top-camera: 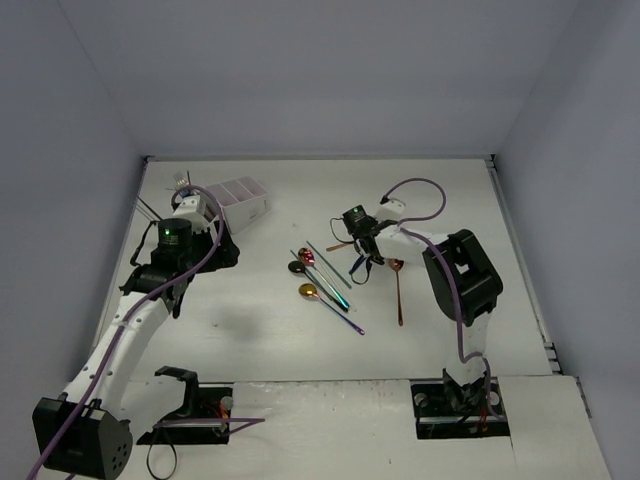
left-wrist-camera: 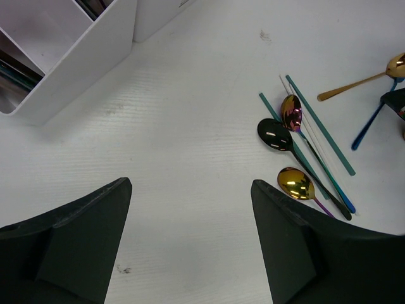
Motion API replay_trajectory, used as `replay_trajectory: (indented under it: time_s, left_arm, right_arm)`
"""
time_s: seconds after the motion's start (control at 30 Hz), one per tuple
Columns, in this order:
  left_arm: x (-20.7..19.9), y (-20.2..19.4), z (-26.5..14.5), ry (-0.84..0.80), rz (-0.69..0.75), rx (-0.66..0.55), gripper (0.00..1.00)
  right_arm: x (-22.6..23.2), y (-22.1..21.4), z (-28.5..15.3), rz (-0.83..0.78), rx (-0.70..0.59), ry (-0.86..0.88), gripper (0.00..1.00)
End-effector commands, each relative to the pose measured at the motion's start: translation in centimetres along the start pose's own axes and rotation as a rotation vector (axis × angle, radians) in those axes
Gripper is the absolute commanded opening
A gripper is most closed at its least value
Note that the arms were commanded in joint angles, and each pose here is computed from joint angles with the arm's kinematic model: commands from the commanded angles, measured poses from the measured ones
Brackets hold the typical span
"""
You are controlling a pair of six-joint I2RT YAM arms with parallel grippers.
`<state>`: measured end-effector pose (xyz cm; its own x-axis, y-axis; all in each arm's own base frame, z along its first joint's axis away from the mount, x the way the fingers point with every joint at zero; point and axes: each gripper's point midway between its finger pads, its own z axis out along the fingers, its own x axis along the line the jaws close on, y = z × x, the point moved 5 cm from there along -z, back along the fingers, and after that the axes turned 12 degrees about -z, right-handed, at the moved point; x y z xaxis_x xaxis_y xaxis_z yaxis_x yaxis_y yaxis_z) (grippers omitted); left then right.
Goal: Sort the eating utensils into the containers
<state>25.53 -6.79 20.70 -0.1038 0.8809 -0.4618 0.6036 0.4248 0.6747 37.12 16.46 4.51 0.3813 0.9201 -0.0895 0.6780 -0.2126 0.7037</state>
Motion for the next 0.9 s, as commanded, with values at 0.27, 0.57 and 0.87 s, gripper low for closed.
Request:
replay_trajectory:
  time_s: [0.27, 0.57, 0.87]
  left_arm:
    - [-1.7, 2.4, -1.0, -0.080, 0.007, -0.091, 0.74]
    - [-5.3, 3.6, -3.1, -0.281, -0.020, -0.092, 0.74]
    - [-11.8, 5.1, -5.4, -0.616, -0.158, -0.013, 0.74]
  right_arm:
    - [-4.5, 2.6, -3.3, -0.075, -0.063, -0.038, 0.00]
    - [-4.1, 7.5, -10.9, -0.204, -0.254, 0.150, 0.00]
    - [-0.6, 8.1, -21.8, -0.381, -0.521, 0.714, 0.00]
